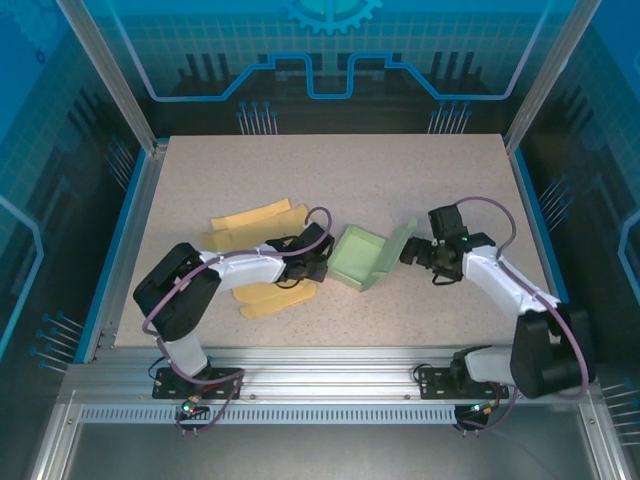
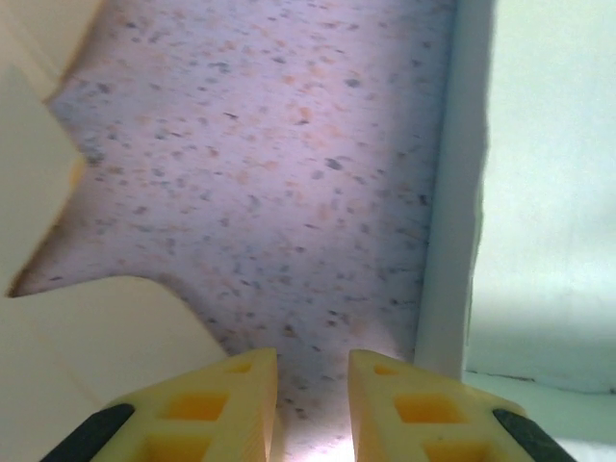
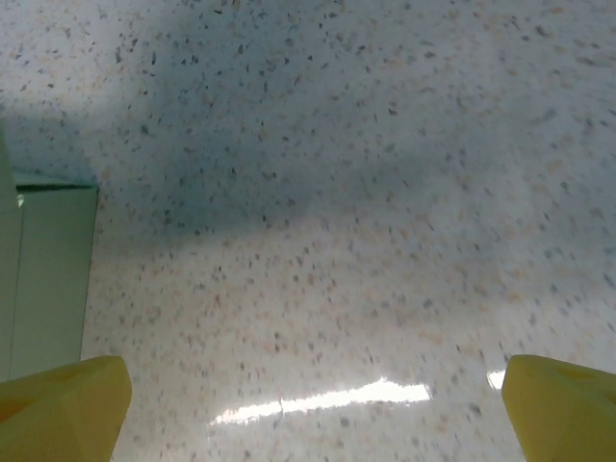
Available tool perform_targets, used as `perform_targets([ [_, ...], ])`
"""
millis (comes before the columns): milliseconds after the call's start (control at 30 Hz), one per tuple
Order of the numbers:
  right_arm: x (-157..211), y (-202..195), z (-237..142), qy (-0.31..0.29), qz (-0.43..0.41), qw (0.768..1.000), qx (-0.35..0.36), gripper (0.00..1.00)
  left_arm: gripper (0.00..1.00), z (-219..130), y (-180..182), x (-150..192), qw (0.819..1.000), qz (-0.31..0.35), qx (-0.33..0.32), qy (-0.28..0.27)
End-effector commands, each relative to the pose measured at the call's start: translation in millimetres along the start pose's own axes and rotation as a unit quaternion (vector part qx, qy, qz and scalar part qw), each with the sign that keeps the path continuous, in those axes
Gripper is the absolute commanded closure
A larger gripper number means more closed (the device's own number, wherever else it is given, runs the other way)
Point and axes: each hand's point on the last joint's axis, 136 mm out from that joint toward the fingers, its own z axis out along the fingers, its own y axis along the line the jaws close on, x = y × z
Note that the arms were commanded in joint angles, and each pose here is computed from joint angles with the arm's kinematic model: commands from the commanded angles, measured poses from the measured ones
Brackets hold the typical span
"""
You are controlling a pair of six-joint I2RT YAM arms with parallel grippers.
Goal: Fold the paper box
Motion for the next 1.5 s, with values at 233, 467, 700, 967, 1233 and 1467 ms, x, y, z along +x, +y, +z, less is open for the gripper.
perform_targets([
  [233, -85.6, 29.4, 18.8, -0.029, -0.042, 0.997, -0.060, 0.00, 0.72, -2.8, -84.6, 2.8, 0.990, 0.006, 0.139, 0.001],
  [467, -119.6, 10.2, 27.4, -0.017, -0.031, 0.999, -0.022, 0.00, 0.66, -17.6, -152.6, 1.6, 0.969, 0.061, 0.238, -0.023],
  [700, -122.6, -57.2, -19.1, -0.055, 0.070, 0.996, 0.032, 0.00, 0.49, -55.2, -123.3, -30.2, 0.969, 0.074, 0.200, -0.127],
  [967, -49.9, -86.7, -59.1, -0.068, 0.138, 0.987, 0.055, 0.00, 0.39, -59.2, -50.1, -108.7, 0.974, -0.017, 0.164, -0.155],
  [1233, 27.5, -80.3, -81.5, -0.095, 0.185, 0.978, -0.010, 0.00, 0.51, -19.4, -27.4, -148.8, 0.975, -0.046, 0.171, -0.131],
  [1467, 64.2, -43.9, -80.7, -0.095, 0.196, 0.967, -0.129, 0.00, 0.60, 14.7, -36.1, -134.6, 0.976, -0.053, 0.194, -0.079],
])
